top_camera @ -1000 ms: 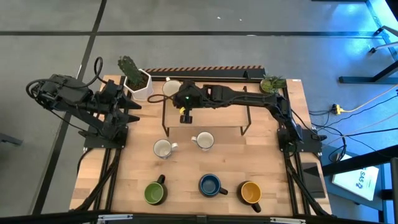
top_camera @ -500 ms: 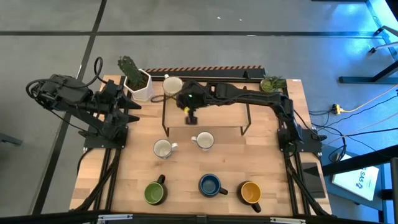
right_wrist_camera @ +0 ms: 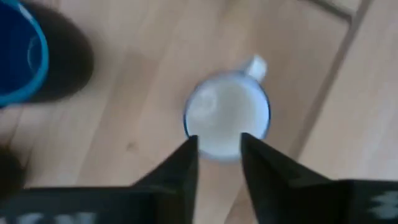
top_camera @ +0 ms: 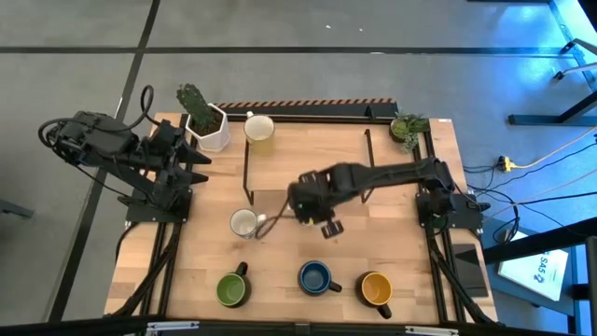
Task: Place coffee mugs
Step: Put the right white and blue patterned cup on the shelf aligned with the other yellow cup
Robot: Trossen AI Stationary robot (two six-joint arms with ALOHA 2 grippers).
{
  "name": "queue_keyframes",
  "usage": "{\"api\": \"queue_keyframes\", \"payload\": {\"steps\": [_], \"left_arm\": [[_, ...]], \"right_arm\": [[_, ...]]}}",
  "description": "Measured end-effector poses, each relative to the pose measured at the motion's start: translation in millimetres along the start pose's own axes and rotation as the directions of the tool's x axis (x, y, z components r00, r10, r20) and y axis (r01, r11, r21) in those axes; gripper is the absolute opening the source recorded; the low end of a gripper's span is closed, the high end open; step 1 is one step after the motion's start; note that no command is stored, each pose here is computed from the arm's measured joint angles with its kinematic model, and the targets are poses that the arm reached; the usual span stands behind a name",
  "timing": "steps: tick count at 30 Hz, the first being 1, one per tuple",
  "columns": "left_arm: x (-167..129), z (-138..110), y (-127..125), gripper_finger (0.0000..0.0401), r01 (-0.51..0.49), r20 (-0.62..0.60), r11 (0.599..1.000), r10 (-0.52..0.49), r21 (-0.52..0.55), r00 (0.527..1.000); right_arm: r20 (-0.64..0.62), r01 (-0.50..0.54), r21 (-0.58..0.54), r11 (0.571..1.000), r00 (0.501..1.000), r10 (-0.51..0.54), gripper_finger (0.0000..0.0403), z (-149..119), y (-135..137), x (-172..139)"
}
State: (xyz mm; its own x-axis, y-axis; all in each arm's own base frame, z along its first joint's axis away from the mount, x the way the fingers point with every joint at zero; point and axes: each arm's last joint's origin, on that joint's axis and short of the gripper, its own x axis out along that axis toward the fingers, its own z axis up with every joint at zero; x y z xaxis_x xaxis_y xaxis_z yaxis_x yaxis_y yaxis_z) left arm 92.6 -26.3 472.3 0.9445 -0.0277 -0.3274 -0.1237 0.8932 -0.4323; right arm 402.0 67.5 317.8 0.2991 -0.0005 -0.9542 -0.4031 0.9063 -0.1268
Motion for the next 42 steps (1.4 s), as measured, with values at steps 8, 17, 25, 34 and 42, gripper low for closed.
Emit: {"api": "queue_keyframes", "payload": {"steps": [8, 17, 25, 34, 42], "left_arm": [[0, 0, 0, 0.0263, 0.0, 0.0, 1.0, 0.0, -0.001, 1.0], [0, 0, 0, 0.0263, 0.0, 0.0, 1.0, 0.0, -0.008, 1.0], [0, 0, 0, 0.0263, 0.0, 0.0, 1.0, 0.0, -0.007, 1.0], [0, 0, 0, 0.0263, -0.005, 0.004, 1.0, 0.005, -0.008, 1.0], [0, 0, 0, 0.0263, -0.005, 0.003, 1.0, 0.005, -0.008, 1.0]], "right_arm": [[-0.048, -0.014, 0.037, 0.999, 0.999, 0.016, 0.0227, -5, 15, 38], [-0.04, -0.024, 0.065, 0.998, 0.999, 0.027, 0.0229, -14, 20, 77], [-0.091, -0.029, 0.065, 0.997, 0.995, 0.035, 0.0163, -28, 25, 102], [-0.12, -0.001, 0.067, 0.998, 0.993, 0.009, 0.0014, -32, 25, 105], [-0.032, -0.09, 0.057, 0.994, 0.995, 0.092, 0.0011, -16, 29, 87]]}}
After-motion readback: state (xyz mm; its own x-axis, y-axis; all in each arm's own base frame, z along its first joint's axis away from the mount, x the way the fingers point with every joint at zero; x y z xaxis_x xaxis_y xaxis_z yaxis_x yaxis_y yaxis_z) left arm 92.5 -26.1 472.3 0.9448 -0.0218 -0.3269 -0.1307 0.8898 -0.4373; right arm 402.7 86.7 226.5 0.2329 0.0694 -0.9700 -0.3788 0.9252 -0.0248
